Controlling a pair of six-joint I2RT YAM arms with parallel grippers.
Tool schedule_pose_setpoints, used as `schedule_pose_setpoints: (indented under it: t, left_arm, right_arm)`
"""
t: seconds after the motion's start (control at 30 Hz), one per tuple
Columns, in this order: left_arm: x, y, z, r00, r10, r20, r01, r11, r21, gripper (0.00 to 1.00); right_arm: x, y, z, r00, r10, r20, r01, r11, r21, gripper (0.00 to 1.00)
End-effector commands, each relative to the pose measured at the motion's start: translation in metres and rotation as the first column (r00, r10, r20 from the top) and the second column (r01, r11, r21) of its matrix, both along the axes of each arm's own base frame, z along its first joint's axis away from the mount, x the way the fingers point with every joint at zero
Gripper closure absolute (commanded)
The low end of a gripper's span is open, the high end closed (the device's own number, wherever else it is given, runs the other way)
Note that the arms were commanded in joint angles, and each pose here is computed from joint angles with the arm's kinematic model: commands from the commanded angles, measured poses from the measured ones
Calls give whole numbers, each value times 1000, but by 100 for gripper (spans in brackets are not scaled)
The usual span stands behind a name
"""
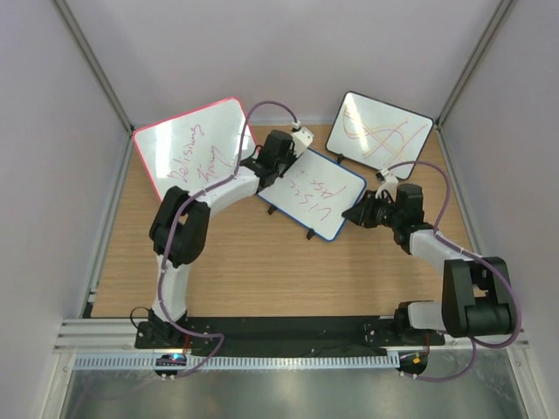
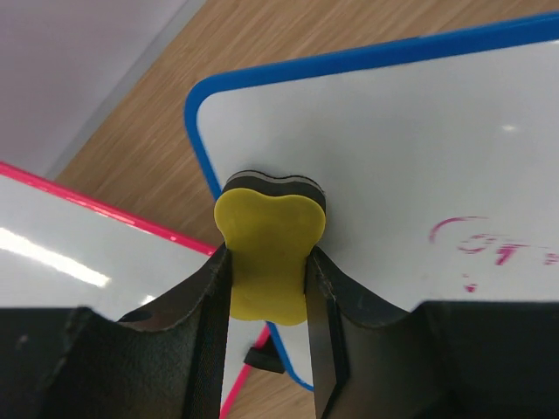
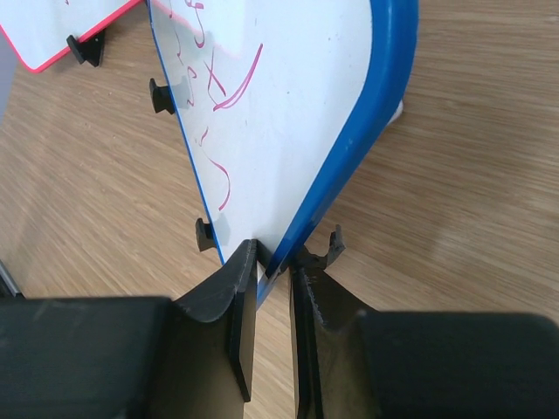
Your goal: Erase the whiteboard
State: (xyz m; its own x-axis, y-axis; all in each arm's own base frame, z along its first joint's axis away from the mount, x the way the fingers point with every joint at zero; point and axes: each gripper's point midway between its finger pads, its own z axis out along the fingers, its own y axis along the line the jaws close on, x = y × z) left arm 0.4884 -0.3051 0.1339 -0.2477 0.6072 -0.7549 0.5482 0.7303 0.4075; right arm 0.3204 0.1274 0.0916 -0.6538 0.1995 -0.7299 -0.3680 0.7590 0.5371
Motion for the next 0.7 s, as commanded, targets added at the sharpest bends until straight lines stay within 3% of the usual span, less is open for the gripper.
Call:
schedule_pose_setpoints:
  t: [0.0,0.13,0.43,0.67]
  left_arm:
    - [6,8,-28,1000,-1,-19,2,998,67,100]
    - [-12,-15,-29,996,-76,-41,78,996,39,100]
    - [-89,-98,-24,952,-302,-50,303,953,23,100]
    - [-96,-111,-36,946,-307,-99,309,951,6,100]
  right_arm:
    - [7,-2,12,996,21,82,-16,998,-68,99]
    - [7,-2,12,996,25,81,-19,997,-74,99]
    - [5,-1,14,996,27,91,-20,996,-85,99]
    - [5,0,13,996,32,87,-25,996,-82,99]
